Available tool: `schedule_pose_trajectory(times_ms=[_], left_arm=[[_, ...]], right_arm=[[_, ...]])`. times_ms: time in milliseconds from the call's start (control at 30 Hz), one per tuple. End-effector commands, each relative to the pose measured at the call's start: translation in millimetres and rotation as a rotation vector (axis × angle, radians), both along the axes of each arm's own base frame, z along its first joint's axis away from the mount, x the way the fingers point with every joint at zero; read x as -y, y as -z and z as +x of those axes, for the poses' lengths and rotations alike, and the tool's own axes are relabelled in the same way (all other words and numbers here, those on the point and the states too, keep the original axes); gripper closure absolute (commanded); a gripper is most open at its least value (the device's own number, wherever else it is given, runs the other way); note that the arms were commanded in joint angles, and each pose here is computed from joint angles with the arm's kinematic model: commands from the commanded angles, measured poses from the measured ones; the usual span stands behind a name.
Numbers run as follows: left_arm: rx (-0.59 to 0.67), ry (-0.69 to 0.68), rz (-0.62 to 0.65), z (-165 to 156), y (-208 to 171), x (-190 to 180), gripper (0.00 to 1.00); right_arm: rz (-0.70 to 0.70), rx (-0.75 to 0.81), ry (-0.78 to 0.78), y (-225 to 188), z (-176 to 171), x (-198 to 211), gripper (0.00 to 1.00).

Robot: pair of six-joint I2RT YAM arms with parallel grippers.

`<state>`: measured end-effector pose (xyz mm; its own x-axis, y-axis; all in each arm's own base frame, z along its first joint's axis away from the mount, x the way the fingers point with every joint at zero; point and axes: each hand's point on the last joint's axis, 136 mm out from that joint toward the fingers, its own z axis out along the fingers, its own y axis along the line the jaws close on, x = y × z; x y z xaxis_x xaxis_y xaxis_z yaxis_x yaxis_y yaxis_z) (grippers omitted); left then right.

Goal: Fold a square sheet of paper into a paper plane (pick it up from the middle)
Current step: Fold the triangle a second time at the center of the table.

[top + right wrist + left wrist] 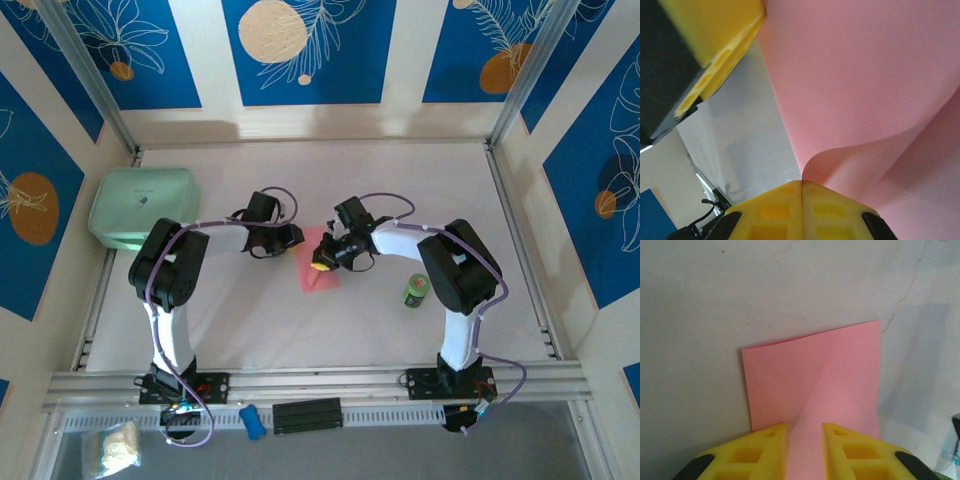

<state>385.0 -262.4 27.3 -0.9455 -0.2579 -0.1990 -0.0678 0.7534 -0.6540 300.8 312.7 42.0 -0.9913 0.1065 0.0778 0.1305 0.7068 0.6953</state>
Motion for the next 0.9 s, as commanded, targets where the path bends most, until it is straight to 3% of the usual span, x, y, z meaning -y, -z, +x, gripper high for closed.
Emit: schedule_pose_trajectory(times_ms=[0,867], left_arm=[[-0.055,0.005,0.043,-11.4,24.1,-7.4,0.75],[-0.073,-0.001,0.045,-12.7,29.8,-7.8,0.76]], right_arm=[[-0.031,-0.010,0.016,5.0,2.3,-1.5,1.00],[-0.053,-0.002,0.043,19.7,11.9,-14.8,1.00]])
